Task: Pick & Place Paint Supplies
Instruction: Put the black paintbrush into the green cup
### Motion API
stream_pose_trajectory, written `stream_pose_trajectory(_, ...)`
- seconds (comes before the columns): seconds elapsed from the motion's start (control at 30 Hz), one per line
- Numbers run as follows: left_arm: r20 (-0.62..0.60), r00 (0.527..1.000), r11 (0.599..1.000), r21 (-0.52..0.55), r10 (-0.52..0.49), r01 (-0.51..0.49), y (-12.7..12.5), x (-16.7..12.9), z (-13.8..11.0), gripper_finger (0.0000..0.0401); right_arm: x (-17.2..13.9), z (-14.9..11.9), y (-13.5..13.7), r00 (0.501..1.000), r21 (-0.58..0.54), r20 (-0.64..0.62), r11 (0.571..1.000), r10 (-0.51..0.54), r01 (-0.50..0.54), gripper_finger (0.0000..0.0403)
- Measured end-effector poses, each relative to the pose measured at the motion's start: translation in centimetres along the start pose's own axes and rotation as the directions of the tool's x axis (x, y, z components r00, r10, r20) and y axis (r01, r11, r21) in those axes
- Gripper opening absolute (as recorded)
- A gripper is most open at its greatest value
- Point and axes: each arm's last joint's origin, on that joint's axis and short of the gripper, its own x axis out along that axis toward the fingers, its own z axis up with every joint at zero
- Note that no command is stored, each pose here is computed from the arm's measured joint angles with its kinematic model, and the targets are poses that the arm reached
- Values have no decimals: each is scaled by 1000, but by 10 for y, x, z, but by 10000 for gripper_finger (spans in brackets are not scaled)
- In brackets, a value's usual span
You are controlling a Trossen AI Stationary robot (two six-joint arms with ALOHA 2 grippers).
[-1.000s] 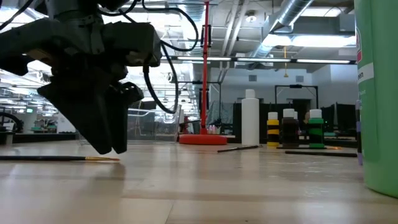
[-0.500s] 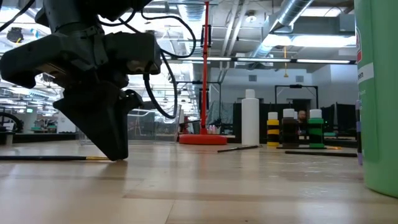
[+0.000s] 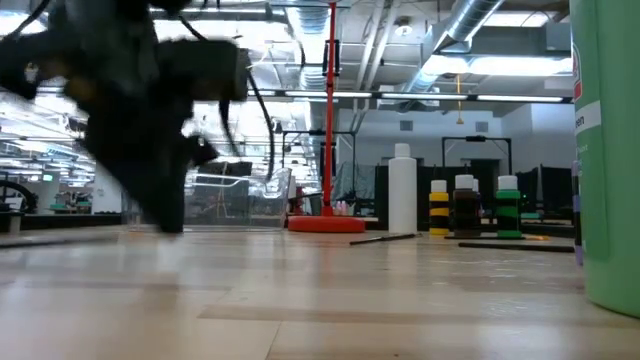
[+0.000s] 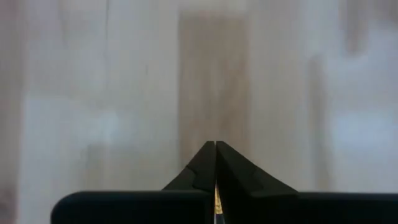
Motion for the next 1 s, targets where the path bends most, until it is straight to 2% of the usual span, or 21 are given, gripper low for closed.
stream_pose_trajectory(0.2, 211, 975, 994, -97, 70, -50, 13, -52, 20, 0, 0, 0, 0, 1000, -9, 6, 1000, -2, 2, 128)
stream_pose_trajectory(0.4, 440, 893, 985, -170, 96, -22, 21, -121, 28, 0, 0, 1, 0, 1000, -24, 10, 1000, -1, 1, 125)
stream_pose_trajectory(0.53, 539, 840, 985, -168, 53, 45, 22, -159, 23, 0, 0, 1, 0, 1000, -23, 14, 1000, -5, 5, 125)
stream_pose_trajectory(0.7, 622, 783, 982, -137, -16, 129, 19, -193, 13, 0, 0, 1, 0, 1000, -21, 28, 1000, -13, 14, 125)
stream_pose_trajectory(0.9, 672, 727, 959, -84, -145, 269, 7, -224, -4, 0, 0, 2, 1, 999, -16, 31, 1000, -9, 9, 124)
stream_pose_trajectory(1.0, 663, 716, 939, -57, -219, 339, -2, -232, -13, 0, 0, 2, 1, 999, -7, 38, 1000, 0, 0, 124)
